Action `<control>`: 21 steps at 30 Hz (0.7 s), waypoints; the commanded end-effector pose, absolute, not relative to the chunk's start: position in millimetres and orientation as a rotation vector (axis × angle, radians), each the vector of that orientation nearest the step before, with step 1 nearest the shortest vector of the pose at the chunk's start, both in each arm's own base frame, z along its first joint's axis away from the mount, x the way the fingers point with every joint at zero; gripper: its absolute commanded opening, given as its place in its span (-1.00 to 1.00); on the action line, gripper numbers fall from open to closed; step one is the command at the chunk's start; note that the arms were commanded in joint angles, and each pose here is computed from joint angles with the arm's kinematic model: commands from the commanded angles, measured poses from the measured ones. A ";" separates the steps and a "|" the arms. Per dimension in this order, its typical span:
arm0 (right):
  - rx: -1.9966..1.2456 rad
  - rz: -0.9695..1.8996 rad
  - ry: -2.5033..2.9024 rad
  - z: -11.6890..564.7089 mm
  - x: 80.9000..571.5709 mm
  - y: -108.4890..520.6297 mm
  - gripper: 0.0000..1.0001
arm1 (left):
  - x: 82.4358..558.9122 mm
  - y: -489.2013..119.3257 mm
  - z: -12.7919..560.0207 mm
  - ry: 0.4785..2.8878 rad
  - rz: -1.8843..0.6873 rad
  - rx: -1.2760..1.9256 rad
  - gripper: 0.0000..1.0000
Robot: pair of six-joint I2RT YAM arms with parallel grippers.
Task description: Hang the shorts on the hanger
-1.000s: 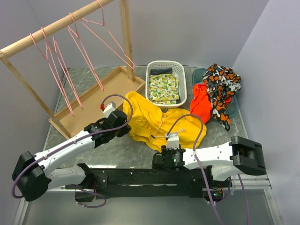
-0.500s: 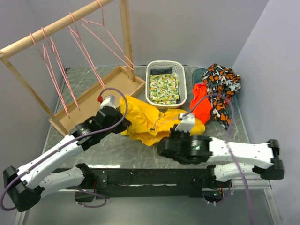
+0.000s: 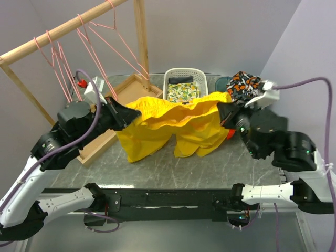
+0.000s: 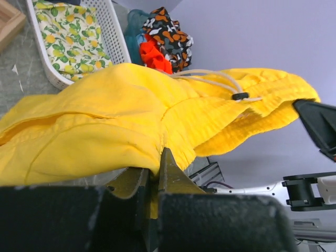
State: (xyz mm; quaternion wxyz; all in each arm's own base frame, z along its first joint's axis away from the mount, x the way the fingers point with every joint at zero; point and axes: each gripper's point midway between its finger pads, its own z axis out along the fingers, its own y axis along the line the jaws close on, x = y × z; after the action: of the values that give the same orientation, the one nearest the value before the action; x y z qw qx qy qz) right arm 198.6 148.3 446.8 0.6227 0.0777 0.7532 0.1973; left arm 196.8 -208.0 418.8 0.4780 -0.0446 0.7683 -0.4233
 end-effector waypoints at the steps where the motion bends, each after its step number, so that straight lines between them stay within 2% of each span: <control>1: 0.146 0.436 1.667 489.2 201.5 141.1 -1.00 | 191.6 -199.5 431.5 1.864 -1.015 -0.091 -0.98; 5: 0.133 0.388 1.708 471.2 215.2 151.0 -1.00 | 193.2 -196.6 405.9 1.900 -1.001 -0.148 -0.98; 6: 0.112 0.357 1.754 443.7 222.5 158.6 -1.00 | 195.1 -197.6 400.6 1.891 -1.008 -0.164 -0.98; 10: 0.085 0.474 1.891 351.9 232.9 179.5 -1.00 | 206.9 -201.1 300.2 2.023 -0.919 -0.253 -0.98; 11: 0.121 0.443 1.948 310.6 243.2 178.5 -1.00 | 205.9 -202.4 283.4 2.045 -0.924 -0.267 -0.98; 12: 0.125 0.453 1.981 292.3 244.3 180.2 -1.00 | 203.9 -204.8 242.2 2.119 -0.886 -0.258 -0.98; 15: 0.138 0.485 2.060 241.2 248.2 186.3 -1.00 | 201.6 -211.5 189.4 2.195 -0.868 -0.248 -0.98; 17: 0.133 0.502 2.091 222.3 248.1 191.2 -1.00 | 200.9 -214.9 176.4 2.212 -0.854 -0.221 -0.95; 20: 0.130 0.502 2.117 209.0 250.5 193.9 -1.00 | 200.4 -213.8 170.4 2.234 -0.808 -0.174 -0.64; 21: 0.125 0.505 2.121 207.3 250.6 195.5 -1.00 | 201.3 -215.3 178.4 2.221 -0.812 -0.160 -0.47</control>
State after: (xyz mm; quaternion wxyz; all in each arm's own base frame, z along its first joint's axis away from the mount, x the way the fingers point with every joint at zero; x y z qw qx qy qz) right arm 232.6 165.7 168.4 0.4194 0.0279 0.9003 0.1132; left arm 182.0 -194.6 126.3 0.3147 -0.0797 0.9093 -0.2602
